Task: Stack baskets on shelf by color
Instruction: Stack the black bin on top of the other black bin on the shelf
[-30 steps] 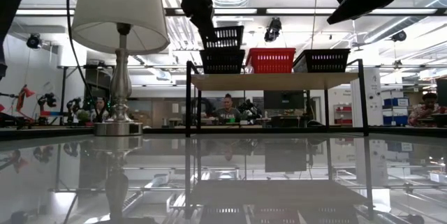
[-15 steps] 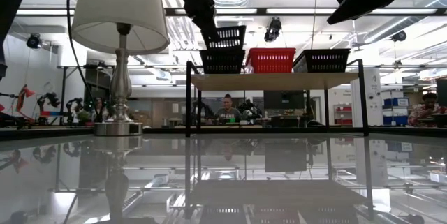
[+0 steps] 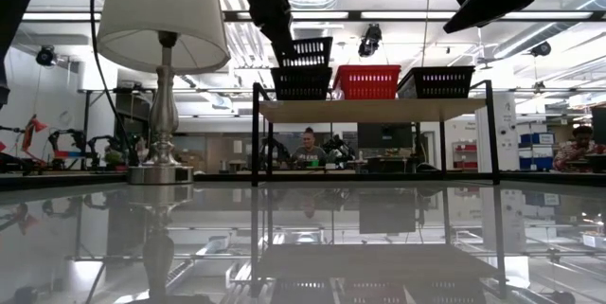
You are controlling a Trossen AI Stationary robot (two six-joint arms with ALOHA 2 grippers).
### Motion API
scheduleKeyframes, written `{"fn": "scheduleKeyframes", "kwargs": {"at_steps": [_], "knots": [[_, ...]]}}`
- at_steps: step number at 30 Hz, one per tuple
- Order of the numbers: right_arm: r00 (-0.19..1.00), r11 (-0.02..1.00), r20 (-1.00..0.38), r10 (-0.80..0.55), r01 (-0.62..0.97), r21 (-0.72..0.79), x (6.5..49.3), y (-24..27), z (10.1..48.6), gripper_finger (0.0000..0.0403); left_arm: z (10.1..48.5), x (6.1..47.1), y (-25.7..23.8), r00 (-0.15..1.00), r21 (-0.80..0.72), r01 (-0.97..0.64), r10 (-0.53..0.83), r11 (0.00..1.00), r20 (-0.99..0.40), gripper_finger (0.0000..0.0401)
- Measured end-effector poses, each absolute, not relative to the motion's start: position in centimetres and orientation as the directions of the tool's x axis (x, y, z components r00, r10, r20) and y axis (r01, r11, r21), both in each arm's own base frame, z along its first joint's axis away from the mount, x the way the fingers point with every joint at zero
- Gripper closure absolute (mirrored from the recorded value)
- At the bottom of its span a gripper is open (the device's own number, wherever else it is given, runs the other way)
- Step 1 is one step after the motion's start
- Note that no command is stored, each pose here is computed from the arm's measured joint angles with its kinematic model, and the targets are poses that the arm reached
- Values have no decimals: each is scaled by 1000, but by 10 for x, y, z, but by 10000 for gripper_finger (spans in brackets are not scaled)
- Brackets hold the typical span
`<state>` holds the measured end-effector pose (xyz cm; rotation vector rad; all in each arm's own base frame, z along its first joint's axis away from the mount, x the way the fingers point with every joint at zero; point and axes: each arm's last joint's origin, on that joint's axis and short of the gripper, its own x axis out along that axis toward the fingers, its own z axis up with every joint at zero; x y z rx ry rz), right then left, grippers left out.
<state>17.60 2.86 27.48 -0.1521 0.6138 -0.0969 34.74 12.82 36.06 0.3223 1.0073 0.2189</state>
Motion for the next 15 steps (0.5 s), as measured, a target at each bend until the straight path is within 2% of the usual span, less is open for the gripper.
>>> {"fn": "scheduleKeyframes", "kwargs": {"at_steps": [15], "knots": [[812,985,-568,-136,48,-167,176,29,274,394,361,347,130,517,363,-37,329,931,-790,401]]}}
